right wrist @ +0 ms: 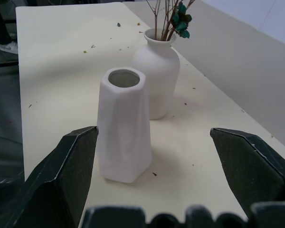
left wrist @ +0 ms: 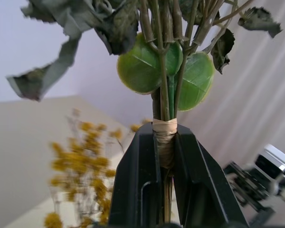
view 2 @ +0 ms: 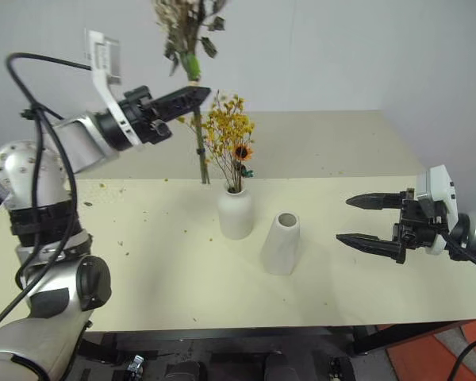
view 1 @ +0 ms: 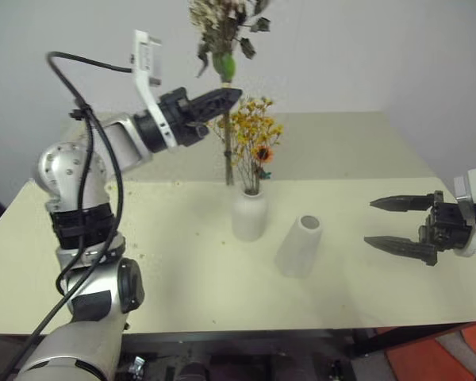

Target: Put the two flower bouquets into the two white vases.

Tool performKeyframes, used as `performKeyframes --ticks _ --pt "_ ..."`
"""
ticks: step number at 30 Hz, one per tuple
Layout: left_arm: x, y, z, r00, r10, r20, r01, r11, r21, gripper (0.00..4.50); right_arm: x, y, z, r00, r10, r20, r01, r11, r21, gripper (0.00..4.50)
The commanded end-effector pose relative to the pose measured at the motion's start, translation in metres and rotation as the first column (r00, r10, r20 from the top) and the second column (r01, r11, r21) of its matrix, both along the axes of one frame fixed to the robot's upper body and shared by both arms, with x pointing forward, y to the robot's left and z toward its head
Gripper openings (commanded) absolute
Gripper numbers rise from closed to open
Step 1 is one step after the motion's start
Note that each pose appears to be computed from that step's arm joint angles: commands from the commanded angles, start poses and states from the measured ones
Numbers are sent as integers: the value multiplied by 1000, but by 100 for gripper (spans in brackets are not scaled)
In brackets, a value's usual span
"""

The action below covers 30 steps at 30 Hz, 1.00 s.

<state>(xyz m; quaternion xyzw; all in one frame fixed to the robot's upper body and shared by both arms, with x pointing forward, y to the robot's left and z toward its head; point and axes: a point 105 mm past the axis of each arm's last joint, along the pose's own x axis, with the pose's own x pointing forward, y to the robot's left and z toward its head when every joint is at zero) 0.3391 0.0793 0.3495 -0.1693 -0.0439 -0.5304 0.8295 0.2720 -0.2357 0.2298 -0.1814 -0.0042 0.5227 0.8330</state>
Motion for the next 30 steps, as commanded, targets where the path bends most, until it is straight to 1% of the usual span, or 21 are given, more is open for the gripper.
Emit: performKeyframes --ticks 1,6,12,15,19,24,27,30 --pt "-19 -23 19 987 -128 95 129 992 -6 14 -4 0 13 998 -5 68 4 1000 6 445" --pt "-32 -52 16 952 -273 142 270 962 37 14 -2 1 13 997 -11 76 10 1000 10 445" --pt "-44 -72 6 906 -376 196 370 927 68 14 -2 4 13 996 -12 89 10 1000 23 445" --pt "-48 -80 1 882 -387 270 391 919 42 14 -3 4 13 996 -17 92 14 1000 27 445" --pt "-49 -92 -9 862 -392 322 414 910 0 14 -3 4 14 995 -21 95 19 999 31 445" --pt "-49 -103 -26 853 -403 333 421 907 19 14 -3 3 15 995 -25 99 22 999 33 445" --pt "-46 -109 -41 852 -390 350 397 916 55 14 -4 3 15 994 -29 101 26 999 34 445" --pt "-45 -114 -48 852 -381 359 382 921 71 14 -5 2 16 994 -32 104 28 999 41 445"
